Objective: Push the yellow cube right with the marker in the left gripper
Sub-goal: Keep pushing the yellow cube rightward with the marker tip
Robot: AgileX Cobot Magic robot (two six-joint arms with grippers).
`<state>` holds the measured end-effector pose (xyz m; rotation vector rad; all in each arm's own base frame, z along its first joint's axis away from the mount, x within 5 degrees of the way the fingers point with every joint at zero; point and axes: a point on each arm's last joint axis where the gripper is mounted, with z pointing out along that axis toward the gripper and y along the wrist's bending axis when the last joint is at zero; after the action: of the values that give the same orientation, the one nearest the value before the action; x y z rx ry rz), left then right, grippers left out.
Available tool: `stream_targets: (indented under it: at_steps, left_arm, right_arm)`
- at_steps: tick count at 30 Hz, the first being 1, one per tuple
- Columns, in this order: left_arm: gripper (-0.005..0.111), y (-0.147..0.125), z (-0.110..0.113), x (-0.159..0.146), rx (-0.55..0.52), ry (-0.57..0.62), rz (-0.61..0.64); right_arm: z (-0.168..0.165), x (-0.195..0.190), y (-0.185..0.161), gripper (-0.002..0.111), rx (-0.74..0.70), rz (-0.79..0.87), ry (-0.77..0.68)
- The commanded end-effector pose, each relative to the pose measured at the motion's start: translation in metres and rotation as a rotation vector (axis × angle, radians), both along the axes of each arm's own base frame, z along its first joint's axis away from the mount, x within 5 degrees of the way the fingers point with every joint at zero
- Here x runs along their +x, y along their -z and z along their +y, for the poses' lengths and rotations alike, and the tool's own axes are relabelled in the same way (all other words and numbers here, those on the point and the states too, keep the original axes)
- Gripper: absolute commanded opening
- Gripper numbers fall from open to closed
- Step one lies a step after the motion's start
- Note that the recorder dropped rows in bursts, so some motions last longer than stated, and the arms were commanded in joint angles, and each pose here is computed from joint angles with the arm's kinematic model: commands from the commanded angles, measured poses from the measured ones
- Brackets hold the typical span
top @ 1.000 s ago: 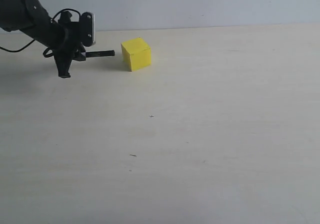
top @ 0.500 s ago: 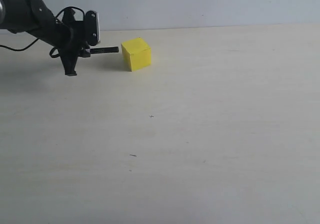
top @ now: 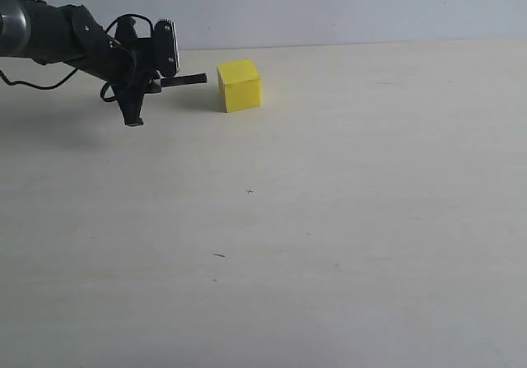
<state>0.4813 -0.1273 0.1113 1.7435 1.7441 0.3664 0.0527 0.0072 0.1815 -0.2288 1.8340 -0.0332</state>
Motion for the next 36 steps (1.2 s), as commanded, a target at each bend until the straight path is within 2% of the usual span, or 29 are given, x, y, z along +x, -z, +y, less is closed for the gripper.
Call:
stream_targets:
  at_steps: [1,3,7,9,11,17,20,26,30,36]
  left_arm:
    - [0.000,-0.009,0.001,0.002,-0.035,-0.039,-0.011]
    - [0.000,-0.007,-0.002,0.002,-0.035,-0.036,-0.025]
    - [0.000,-0.002,-0.025,0.004,-0.080,-0.052,-0.115]
    - [0.000,-0.002,-0.039,0.000,-0.082,-0.024,-0.118]
    - [0.000,-0.002,-0.043,-0.002,-0.084,-0.019,-0.118]
    - [0.000,-0.002,-0.012,0.004,-0.127,-0.122,-0.048]
    - [0.000,0.003,0.005,0.003,-0.052,-0.087,0.015]
    - [0.000,-0.003,0.027,-0.001,-0.017,-0.087,0.108]
    - [0.000,-0.011,0.032,-0.002,0.048,-0.050,0.095]
    - [0.000,-0.018,0.023,0.001,0.043,-0.038,0.022]
  right_arm:
    - [0.000,0.000,0.000,0.000,0.002,-0.013,0.000]
    - [0.000,0.000,0.000,0.000,0.002,-0.013,0.000]
    - [0.000,0.000,0.000,0.000,0.002,-0.013,0.000]
    - [0.000,0.000,0.000,0.000,0.002,-0.013,0.000]
    - [0.000,0.000,0.000,0.000,0.002,-0.013,0.000]
    - [0.000,0.000,0.000,0.000,0.002,-0.013,0.000]
    - [0.000,0.000,0.000,0.000,0.002,-0.013,0.000]
    - [0.000,0.000,0.000,0.000,0.002,-0.013,0.000]
    - [0.000,0.000,0.000,0.000,0.002,-0.013,0.000]
    - [0.000,0.000,0.000,0.000,0.002,-0.013,0.000]
